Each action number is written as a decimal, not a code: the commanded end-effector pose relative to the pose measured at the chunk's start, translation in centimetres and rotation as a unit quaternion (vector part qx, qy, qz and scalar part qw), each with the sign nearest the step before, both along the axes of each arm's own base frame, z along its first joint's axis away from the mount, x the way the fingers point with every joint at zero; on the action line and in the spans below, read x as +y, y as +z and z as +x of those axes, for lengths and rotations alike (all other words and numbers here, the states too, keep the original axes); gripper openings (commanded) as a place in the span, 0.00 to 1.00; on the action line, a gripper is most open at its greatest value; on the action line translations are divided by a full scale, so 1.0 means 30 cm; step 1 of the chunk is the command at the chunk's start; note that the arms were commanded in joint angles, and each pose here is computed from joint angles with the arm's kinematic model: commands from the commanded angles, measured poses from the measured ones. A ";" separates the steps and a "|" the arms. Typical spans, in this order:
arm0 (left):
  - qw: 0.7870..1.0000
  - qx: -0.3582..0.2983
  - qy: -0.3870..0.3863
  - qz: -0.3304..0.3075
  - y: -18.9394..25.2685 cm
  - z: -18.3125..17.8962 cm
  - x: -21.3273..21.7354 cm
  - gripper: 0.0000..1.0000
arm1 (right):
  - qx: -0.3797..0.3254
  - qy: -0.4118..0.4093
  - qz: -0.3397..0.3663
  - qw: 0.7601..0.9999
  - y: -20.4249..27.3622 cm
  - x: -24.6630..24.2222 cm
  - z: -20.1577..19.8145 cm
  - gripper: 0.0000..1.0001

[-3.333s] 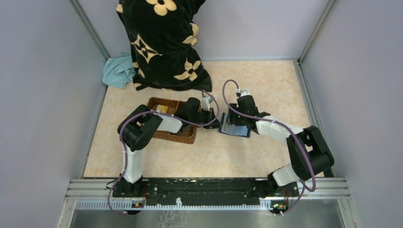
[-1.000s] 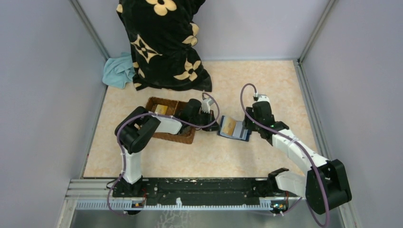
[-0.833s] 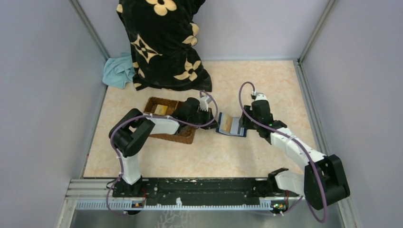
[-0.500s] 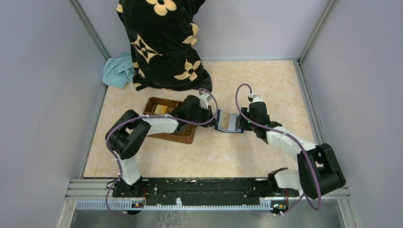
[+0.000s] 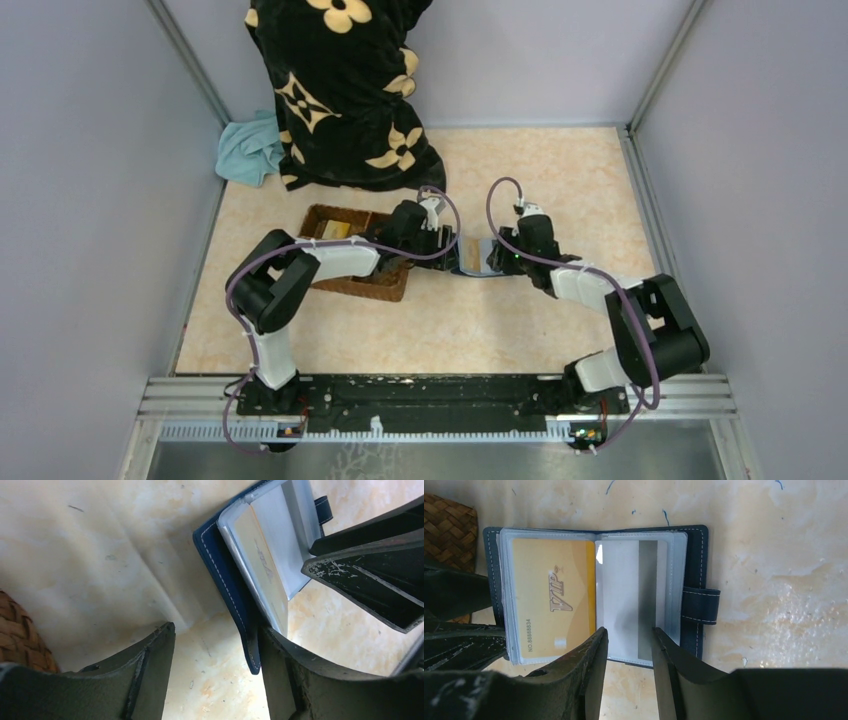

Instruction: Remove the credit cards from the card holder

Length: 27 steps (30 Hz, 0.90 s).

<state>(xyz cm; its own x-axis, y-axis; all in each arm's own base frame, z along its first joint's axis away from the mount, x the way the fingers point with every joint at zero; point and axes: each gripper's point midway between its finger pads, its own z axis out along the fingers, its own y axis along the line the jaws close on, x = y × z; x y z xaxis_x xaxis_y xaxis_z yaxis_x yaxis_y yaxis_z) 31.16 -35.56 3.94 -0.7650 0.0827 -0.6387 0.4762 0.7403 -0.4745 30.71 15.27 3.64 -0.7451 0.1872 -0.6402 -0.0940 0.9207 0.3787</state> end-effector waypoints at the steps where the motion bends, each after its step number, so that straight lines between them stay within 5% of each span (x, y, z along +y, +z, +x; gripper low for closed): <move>1: 0.996 -0.002 0.048 0.071 -0.012 0.038 0.071 0.68 | -0.025 0.007 0.019 0.999 0.034 0.048 0.068 0.38; 11: 0.994 -0.004 0.072 0.086 0.029 0.065 0.085 0.60 | 0.016 -0.018 -0.022 0.999 -0.076 -0.004 0.052 0.37; 14: 0.992 -0.011 0.085 0.094 0.045 0.082 0.096 0.67 | 0.033 -0.050 -0.037 0.998 -0.100 -0.055 0.046 0.31; 18: 0.987 -0.018 0.113 0.111 0.049 0.099 0.130 0.92 | 0.043 -0.077 -0.039 0.995 -0.114 -0.104 0.039 0.28; 25: 0.987 -0.036 0.119 0.101 0.092 0.114 0.133 0.92 | 0.043 -0.084 -0.042 0.995 -0.111 -0.116 0.040 0.28; 27: 0.991 -0.039 0.099 0.085 0.116 0.107 0.107 0.82 | 0.042 -0.081 -0.040 0.995 -0.109 -0.113 0.042 0.28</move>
<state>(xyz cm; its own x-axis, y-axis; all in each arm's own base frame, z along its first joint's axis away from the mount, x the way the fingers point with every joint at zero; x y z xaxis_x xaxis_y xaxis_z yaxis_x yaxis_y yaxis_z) 33.80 -31.71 4.21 -0.7649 0.0646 -0.6408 0.3071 0.9112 -0.2747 33.93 14.05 3.07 -0.7036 0.2794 -0.6534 0.0071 0.9222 0.3867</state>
